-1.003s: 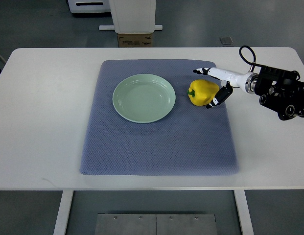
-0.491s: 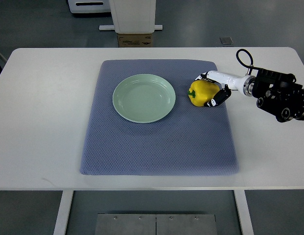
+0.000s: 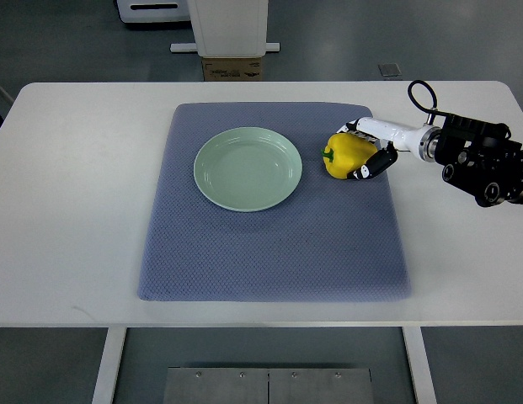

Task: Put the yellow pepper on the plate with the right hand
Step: 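Close the right hand fingers around the yellow pepper, then lift the pepper and carry it over the green plate, then lower the pepper onto the plate and open the right hand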

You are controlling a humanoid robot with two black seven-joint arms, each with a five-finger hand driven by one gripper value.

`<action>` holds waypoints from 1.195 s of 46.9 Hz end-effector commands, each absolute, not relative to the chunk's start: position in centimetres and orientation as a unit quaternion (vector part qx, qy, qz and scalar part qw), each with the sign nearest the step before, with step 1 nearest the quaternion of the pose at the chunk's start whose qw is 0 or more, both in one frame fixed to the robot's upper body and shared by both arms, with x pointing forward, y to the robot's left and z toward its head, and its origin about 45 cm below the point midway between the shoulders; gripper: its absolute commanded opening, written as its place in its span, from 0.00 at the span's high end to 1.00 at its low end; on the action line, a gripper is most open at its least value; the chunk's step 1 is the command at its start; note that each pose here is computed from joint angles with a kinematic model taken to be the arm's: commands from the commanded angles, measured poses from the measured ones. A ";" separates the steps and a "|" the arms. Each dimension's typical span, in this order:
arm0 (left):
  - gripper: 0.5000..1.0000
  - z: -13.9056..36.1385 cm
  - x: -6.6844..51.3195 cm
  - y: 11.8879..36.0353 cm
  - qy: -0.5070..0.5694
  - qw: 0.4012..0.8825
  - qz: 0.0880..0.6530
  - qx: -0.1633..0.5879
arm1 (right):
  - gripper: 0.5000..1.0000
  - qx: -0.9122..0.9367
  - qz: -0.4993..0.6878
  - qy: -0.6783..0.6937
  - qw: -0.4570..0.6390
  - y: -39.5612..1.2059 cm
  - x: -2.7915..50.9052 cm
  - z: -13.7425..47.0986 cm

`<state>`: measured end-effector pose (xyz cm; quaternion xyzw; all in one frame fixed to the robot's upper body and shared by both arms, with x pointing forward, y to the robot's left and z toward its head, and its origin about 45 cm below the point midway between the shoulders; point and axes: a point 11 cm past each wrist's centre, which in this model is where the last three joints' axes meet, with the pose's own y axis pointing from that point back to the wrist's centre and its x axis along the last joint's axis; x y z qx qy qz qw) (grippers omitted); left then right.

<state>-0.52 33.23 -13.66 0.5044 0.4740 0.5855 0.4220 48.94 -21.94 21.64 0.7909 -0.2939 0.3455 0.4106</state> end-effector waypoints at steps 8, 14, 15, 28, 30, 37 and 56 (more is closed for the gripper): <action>0.00 -13.7 -0.5 33.2 0.474 0.422 0.585 0.505 | 1.00 0.790 0.355 -0.304 0.398 -21.4 49.7 23.4; 0.00 -13.7 -0.5 33.3 0.474 0.421 0.586 0.505 | 1.00 0.795 0.360 -0.301 0.384 -19.8 49.8 24.0; 0.00 -13.7 -0.5 33.2 0.474 0.422 0.585 0.505 | 1.00 0.797 0.362 -0.297 0.381 -19.1 49.8 24.1; 0.00 -13.7 -0.5 33.2 0.474 0.422 0.585 0.505 | 1.00 0.822 0.367 -0.271 0.341 -12.7 49.1 24.4; 0.00 -13.7 -0.5 33.2 0.474 0.422 0.585 0.504 | 1.00 0.824 0.371 -0.265 0.337 -11.7 49.0 24.7; 0.00 -13.7 -0.5 33.2 0.474 0.422 0.585 0.504 | 1.00 0.830 0.373 -0.250 0.330 -9.6 48.4 24.3; 0.00 -13.7 -0.5 33.2 0.474 0.422 0.585 0.504 | 0.00 0.848 0.337 -0.281 0.298 -9.0 48.1 24.0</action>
